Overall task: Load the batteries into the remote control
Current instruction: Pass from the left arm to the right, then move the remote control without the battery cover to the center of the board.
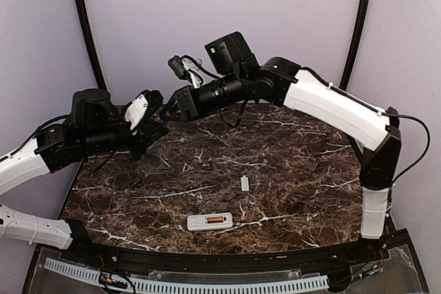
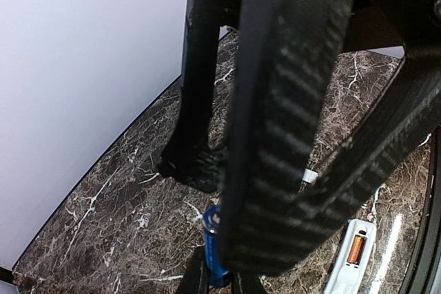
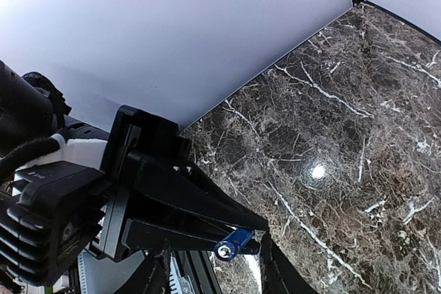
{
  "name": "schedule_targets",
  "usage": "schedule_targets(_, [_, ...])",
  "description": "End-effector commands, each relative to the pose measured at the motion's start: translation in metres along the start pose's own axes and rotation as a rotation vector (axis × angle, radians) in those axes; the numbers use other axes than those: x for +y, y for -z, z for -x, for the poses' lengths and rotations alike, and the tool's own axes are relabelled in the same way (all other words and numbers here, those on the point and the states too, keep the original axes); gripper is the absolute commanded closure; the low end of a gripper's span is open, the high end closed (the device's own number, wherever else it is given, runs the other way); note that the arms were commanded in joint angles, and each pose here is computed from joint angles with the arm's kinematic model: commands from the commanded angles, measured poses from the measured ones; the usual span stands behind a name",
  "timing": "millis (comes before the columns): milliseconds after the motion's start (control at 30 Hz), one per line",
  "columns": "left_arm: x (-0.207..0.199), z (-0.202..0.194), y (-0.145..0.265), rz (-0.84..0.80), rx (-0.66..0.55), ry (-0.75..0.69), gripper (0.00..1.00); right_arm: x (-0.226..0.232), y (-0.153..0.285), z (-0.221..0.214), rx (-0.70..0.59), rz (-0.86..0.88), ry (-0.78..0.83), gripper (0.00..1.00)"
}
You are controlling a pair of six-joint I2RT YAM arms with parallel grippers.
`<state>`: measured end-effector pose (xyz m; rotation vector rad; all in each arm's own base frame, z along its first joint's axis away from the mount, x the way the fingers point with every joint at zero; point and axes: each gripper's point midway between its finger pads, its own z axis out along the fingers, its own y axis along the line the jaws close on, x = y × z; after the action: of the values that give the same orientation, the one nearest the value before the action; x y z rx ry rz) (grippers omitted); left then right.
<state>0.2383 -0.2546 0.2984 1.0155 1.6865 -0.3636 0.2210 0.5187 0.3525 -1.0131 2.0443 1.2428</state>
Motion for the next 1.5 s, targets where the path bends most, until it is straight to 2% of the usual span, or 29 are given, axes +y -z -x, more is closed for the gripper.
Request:
schedule_targets(0, [0.000, 0.005, 0.006, 0.002, -0.014, 0.009, 1.00, -0.009, -0.015, -0.010, 0.022, -0.007, -0.014, 0.58])
schedule_targets(333, [-0.003, 0.003, 0.004, -0.014, -0.010, 0.006, 1.00, -0.015, -0.024, -0.013, 0.019, -0.012, -0.018, 0.76])
schedule_targets(567, [-0.008, 0.001, 0.004, -0.044, -0.004, -0.003, 1.00, -0.020, -0.028, -0.015, 0.025, -0.029, -0.015, 0.82])
schedule_targets(800, [-0.007, -0.001, 0.005, -0.035, 0.000, -0.002, 1.00, -0.022, -0.026, -0.020, 0.045, -0.041, -0.014, 0.99])
schedule_targets(900, [-0.006, -0.001, 0.007, -0.025, -0.005, -0.002, 1.00, -0.026, -0.022, -0.023, 0.054, -0.035, -0.035, 1.00])
schedule_targets(933, [-0.005, 0.000, 0.008, -0.021, -0.008, -0.001, 0.96, -0.028, -0.019, -0.024, 0.053, -0.034, -0.047, 1.00])
schedule_targets(967, [-0.005, -0.001, 0.008, -0.019, -0.007, -0.001, 0.78, -0.029, -0.017, -0.023, 0.045, -0.027, -0.056, 1.00])
schedule_targets(1033, [-0.004, -0.001, 0.010, -0.014, -0.011, 0.001, 0.56, -0.032, -0.013, -0.024, 0.032, -0.022, -0.077, 1.00])
schedule_targets(1167, [-0.006, -0.005, 0.014, -0.019, -0.015, 0.005, 0.36, -0.039, -0.005, -0.025, 0.008, -0.032, -0.107, 1.00])
schedule_targets(1233, [-0.007, -0.011, 0.014, -0.018, -0.003, 0.013, 0.30, -0.045, -0.001, -0.028, 0.001, -0.052, -0.122, 1.00])
schedule_targets(1300, [-0.010, -0.022, 0.012, -0.023, 0.025, 0.017, 0.29, -0.051, 0.006, -0.032, -0.004, -0.069, -0.147, 1.00])
schedule_targets(1467, [-0.024, -0.051, 0.003, -0.073, 0.093, 0.026, 0.34, -0.086, 0.018, -0.071, 0.029, -0.153, -0.254, 1.00])
